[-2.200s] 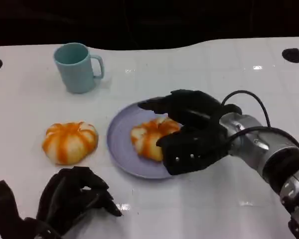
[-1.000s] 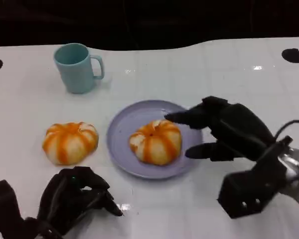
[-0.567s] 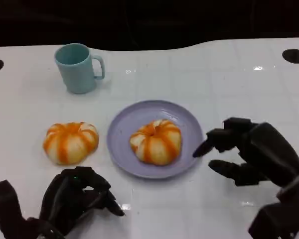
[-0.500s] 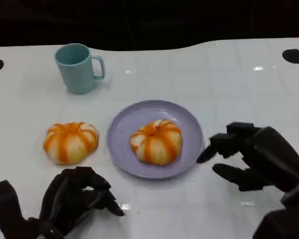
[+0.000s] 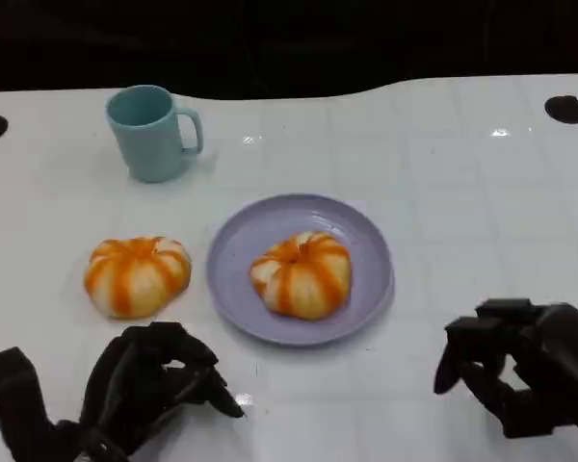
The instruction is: Grasp the bread from the table and place it into the plate.
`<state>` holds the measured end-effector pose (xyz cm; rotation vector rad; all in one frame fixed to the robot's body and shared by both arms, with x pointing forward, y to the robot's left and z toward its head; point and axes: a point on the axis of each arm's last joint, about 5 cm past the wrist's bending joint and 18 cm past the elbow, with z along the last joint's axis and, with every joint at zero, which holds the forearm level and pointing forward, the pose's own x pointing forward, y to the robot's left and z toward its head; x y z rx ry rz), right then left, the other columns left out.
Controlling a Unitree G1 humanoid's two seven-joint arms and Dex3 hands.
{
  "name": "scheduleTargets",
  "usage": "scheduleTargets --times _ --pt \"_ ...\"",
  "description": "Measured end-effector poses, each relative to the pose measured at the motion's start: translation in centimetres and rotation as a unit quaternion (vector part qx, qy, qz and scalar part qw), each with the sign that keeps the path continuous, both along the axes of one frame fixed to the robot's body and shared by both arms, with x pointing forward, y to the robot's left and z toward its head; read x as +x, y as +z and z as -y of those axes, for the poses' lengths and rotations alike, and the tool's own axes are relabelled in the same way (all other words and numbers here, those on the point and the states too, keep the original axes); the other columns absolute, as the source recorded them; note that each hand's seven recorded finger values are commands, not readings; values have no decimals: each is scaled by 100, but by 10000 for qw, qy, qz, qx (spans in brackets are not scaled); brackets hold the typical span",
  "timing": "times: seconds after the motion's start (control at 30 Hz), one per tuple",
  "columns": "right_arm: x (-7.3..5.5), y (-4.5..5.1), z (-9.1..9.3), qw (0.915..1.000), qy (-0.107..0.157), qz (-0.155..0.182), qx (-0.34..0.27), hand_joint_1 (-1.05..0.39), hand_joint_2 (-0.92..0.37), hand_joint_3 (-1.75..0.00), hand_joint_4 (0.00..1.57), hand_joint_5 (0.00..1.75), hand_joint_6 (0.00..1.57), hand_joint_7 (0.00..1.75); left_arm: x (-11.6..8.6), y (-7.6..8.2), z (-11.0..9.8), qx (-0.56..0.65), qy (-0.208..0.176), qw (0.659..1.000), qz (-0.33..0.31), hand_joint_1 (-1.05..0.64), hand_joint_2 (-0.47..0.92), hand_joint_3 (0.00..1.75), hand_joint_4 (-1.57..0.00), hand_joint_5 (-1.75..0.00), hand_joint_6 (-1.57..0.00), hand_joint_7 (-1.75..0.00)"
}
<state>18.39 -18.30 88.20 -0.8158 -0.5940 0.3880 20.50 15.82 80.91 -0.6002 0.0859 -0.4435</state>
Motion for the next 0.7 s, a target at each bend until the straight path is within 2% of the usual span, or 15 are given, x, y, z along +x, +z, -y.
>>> scheduleTargets --times 0.13,0.23,0.47,0.7 --pt "-92 -65 -14 9995 -197 -241 91 -7 -37 -135 89 175 74 161 1 1 -1 8 -2 10000 7 -105 61 1 -157 -59 -157 -36" --pt "-119 -108 -44 9993 -264 -233 157 -6 -37 -135 91 175 72 167 1 2 -4 16 4 10000 15 -105 61 0 -157 -59 -157 -36" --pt "-109 -246 -55 9982 -523 -198 229 -7 -33 -140 92 175 70 171 1 3 -25 36 22 10000 16 -105 60 0 -157 -59 -157 -36" --pt "-39 -294 -62 9974 -637 8 323 -8 -33 -141 93 175 69 172 0 2 -34 33 25 10000 -8 -105 60 0 -157 -59 -157 -36"
